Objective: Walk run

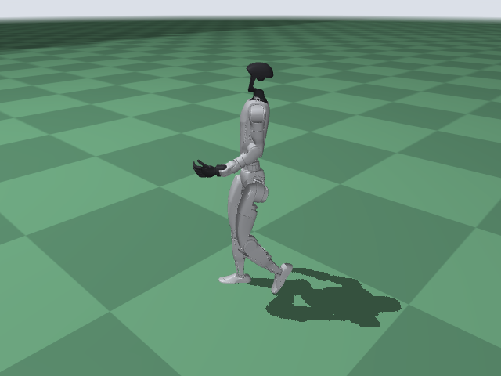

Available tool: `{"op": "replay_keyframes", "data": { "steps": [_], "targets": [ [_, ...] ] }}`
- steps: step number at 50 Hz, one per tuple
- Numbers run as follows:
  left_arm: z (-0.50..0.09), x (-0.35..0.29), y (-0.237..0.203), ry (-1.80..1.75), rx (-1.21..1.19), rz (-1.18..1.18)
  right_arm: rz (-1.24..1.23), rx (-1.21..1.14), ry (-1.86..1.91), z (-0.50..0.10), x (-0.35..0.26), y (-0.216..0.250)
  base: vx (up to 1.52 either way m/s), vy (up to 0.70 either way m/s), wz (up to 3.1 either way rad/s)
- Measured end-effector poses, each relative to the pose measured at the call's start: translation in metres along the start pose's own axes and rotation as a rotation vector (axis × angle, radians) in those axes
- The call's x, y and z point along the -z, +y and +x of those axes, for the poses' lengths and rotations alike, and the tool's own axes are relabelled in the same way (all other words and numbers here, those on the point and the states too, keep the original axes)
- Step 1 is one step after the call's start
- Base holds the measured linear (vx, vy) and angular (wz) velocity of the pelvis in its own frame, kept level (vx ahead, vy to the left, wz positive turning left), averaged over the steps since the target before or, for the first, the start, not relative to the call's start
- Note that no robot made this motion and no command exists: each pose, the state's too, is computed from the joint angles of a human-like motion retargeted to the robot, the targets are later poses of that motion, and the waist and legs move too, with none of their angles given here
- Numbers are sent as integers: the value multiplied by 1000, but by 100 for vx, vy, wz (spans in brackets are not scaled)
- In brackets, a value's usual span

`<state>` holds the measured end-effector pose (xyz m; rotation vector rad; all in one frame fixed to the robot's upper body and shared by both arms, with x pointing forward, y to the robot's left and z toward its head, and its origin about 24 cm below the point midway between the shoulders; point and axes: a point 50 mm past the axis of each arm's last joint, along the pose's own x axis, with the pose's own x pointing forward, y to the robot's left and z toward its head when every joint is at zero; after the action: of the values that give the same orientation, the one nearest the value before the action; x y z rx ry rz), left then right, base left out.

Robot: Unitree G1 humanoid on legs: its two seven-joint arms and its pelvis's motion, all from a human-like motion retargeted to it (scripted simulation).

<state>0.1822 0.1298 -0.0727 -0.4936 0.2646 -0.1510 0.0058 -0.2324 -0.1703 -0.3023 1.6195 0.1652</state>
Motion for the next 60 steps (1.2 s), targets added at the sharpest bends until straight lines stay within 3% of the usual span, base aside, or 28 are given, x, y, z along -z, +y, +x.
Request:
{"op": "replay_keyframes", "data": {
  "steps": [8, 15, 21, 30, 35, 42, 48, 60],
  "targets": [
    [-11, 4, 8, -14, -81, -17, -140, 197, -406, -25, -111, -52, 59, -38, -60],
    [-18, 11, 9, -1, -110, -54, -162, 236, -548, -41, -145, -61, 66, -26, -27],
    [-26, 15, 13, 18, -110, -38, -166, 145, -394, -19, -104, -31, 85, -21, -42],
    [-27, 8, 28, -7, -189, -56, -118, 116, 201, 0, 49, 39, 95, -16, -1],
    [-5, -9, 22, -59, -175, -31, -56, -125, 313, -6, 94, 68, 68, -7, -7],
    [16, -33, 11, -116, -46, 41, 77, -190, 349, -13, 117, 85, 61, -12, 120],
    [20, -39, 12, -119, 7, 65, 0, -194, 362, -12, 110, 92, 63, -29, 80],
    [-15, 7, 19, 25, -61, -20, -90, -100, 236, -1, 64, 55, 75, -46, 83]
  ]
}}
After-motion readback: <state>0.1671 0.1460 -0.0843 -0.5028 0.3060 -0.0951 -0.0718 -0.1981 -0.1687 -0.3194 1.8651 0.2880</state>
